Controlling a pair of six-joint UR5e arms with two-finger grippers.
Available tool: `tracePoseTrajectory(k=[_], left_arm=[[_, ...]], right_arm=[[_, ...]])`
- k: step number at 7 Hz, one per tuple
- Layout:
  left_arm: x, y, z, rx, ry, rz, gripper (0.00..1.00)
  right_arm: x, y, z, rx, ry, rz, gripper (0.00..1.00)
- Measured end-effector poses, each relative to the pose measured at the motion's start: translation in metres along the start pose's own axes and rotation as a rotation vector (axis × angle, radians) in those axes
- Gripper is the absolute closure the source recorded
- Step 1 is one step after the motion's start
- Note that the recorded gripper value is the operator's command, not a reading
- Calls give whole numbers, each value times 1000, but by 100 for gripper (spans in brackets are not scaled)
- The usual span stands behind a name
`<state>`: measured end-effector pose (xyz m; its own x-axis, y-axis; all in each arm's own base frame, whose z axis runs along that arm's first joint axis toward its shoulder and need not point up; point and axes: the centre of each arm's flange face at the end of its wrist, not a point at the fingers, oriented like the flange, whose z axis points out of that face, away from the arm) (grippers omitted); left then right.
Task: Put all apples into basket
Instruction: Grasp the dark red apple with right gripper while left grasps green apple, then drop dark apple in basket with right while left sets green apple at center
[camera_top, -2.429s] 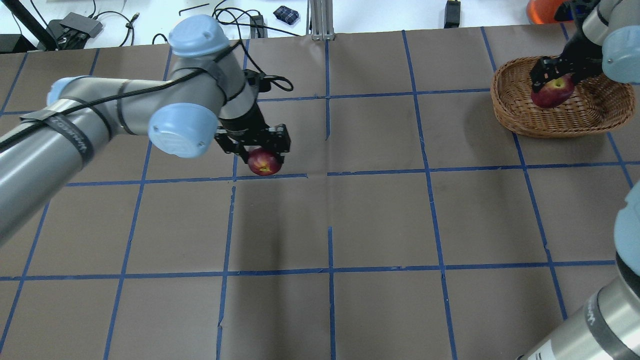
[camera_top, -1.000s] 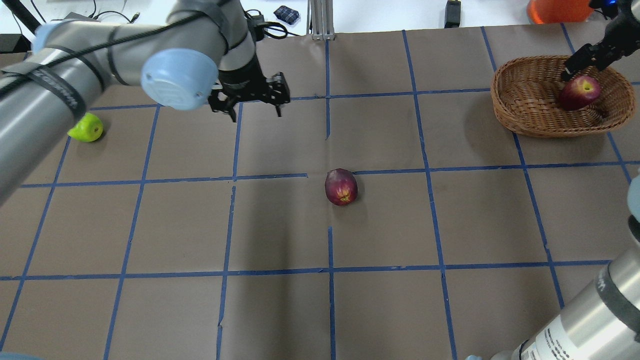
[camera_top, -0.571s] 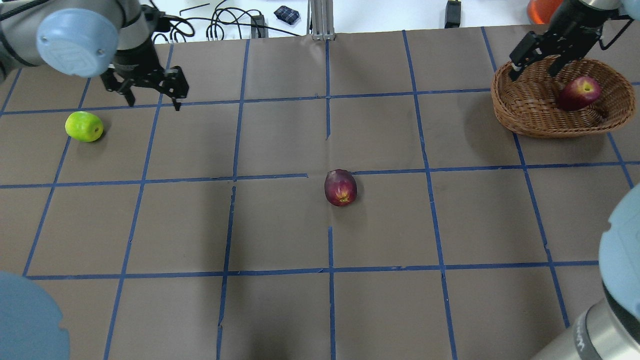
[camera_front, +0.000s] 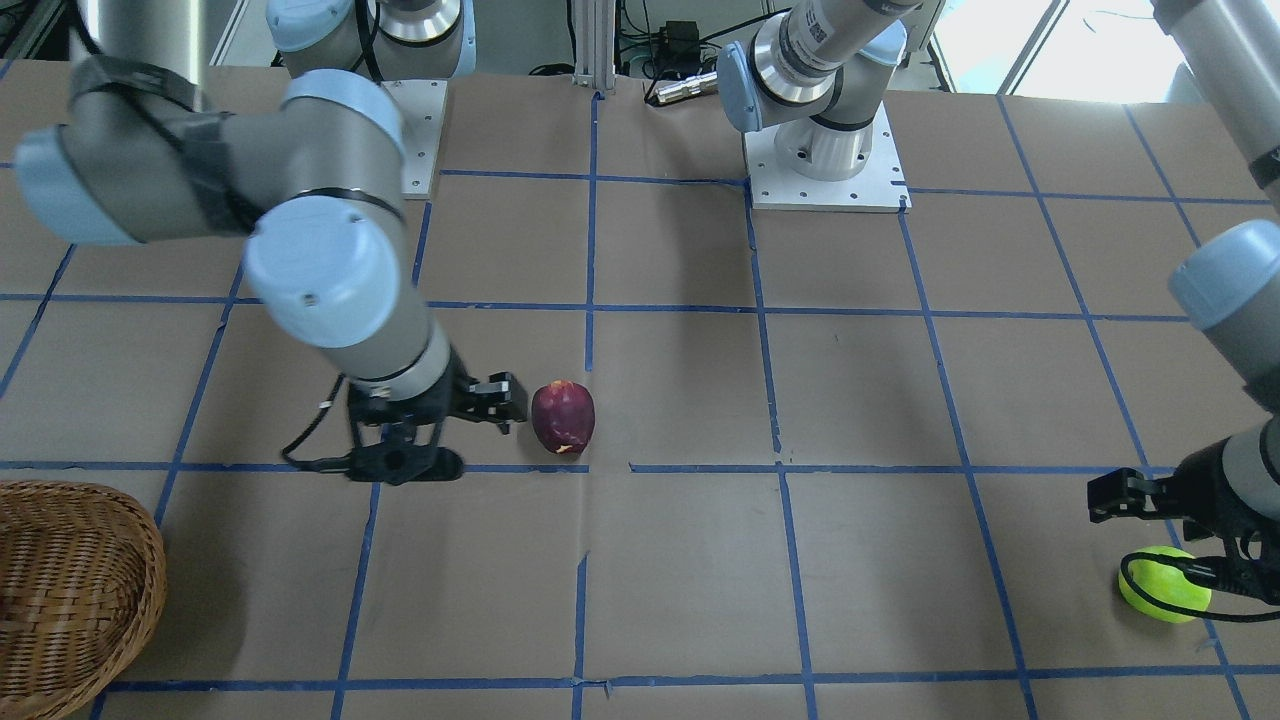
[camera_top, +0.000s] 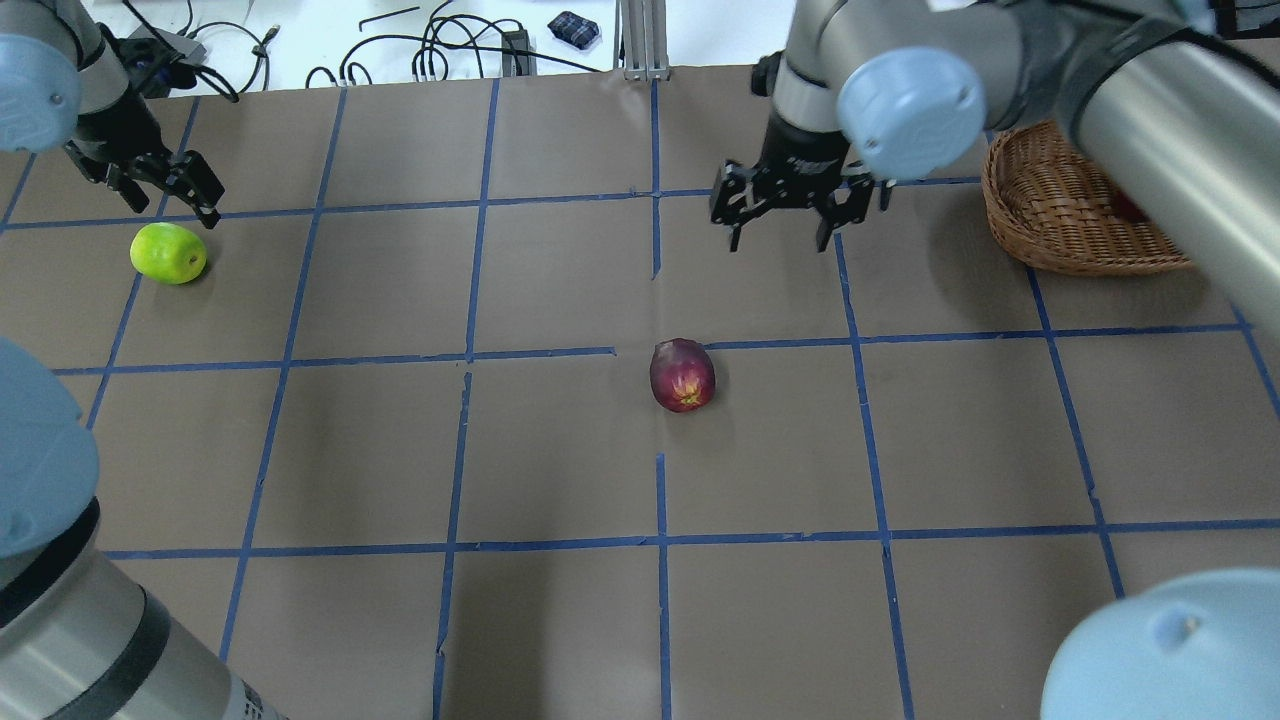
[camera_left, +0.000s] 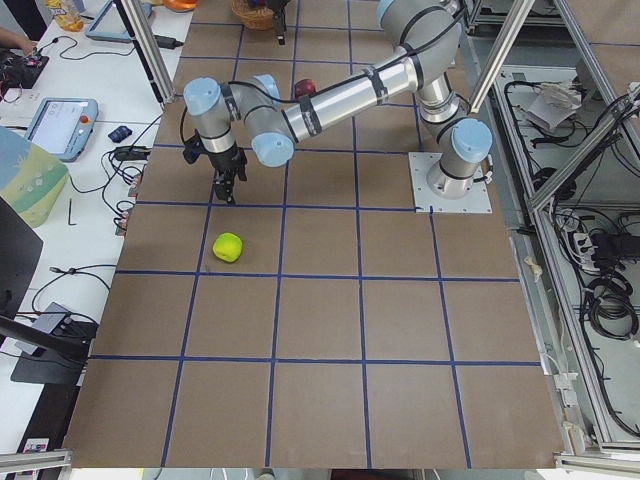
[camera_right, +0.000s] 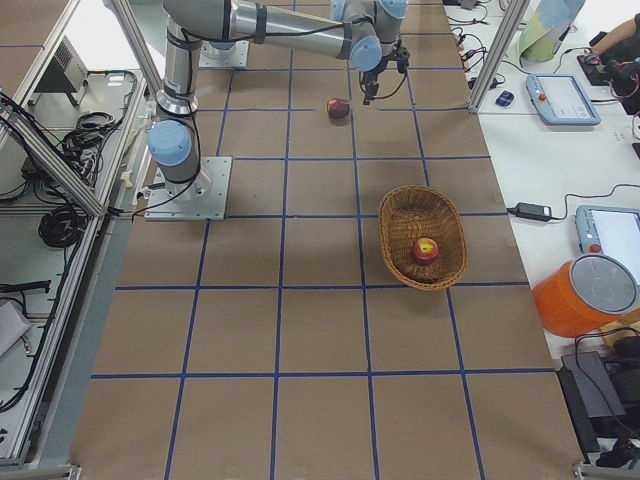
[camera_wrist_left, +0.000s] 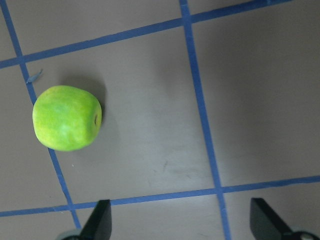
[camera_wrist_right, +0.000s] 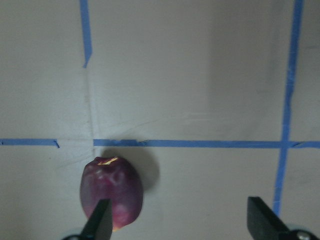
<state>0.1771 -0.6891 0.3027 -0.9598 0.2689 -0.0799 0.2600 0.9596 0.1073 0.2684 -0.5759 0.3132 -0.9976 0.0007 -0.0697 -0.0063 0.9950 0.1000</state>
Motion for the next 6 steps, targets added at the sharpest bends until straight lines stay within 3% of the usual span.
tracePoseTrajectory(k=[2,3,4,6], left_arm=[[-42,-3,50,25,8,22,0],[-52,-7,67,33,0,23,0],[-62,-12,77,41,-10,27,0],[-80,-28,84,53,-30,39,0]], right_arm=[[-46,45,68,61,6,-3,2],[-46,57,91,70,34,-16,2],[-43,63,108,63,66,-37,2],[-43,63,128,34,62,-101,2]])
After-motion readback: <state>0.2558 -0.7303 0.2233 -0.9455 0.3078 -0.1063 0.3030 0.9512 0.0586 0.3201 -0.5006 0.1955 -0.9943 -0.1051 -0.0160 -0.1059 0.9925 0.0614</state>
